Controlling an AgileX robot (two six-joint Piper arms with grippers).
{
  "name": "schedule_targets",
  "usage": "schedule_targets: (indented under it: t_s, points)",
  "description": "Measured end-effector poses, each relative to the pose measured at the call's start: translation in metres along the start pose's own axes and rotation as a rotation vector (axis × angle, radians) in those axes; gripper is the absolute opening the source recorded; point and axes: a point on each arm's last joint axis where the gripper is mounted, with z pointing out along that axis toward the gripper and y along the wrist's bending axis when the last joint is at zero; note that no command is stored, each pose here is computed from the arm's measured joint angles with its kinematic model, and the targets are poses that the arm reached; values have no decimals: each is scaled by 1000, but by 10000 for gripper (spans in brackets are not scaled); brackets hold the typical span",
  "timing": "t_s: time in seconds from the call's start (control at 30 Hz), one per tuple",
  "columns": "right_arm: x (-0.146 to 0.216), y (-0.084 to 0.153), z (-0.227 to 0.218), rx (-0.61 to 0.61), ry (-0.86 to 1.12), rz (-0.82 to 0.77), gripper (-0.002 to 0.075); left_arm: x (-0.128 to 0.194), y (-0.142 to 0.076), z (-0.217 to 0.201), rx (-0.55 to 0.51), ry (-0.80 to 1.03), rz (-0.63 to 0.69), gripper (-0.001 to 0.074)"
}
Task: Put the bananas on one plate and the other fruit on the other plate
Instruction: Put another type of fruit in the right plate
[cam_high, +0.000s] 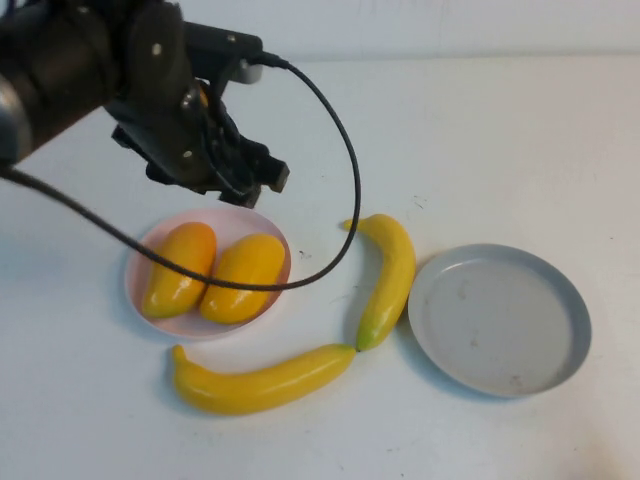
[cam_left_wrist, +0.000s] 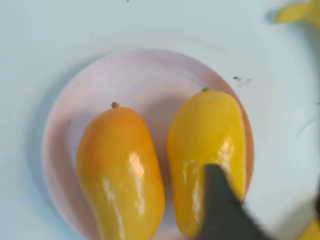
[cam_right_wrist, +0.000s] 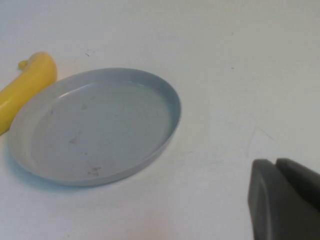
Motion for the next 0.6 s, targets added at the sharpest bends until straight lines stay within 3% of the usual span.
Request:
schedule_targets:
  t_s: [0.1,0.17,0.33,0.6]
  points:
    - [0,0,0,0,0,0,-16,23,2,-35,6,-101,0,166]
    - [0,0,0,0,0,0,-16,42,3,-46,10,-163,4,66]
    - [0,0,0,0,0,0,-16,93,5,-73,22,-344,5,12]
    - [0,0,0,0,0,0,-16,180,8,-92,29,-534,9,3]
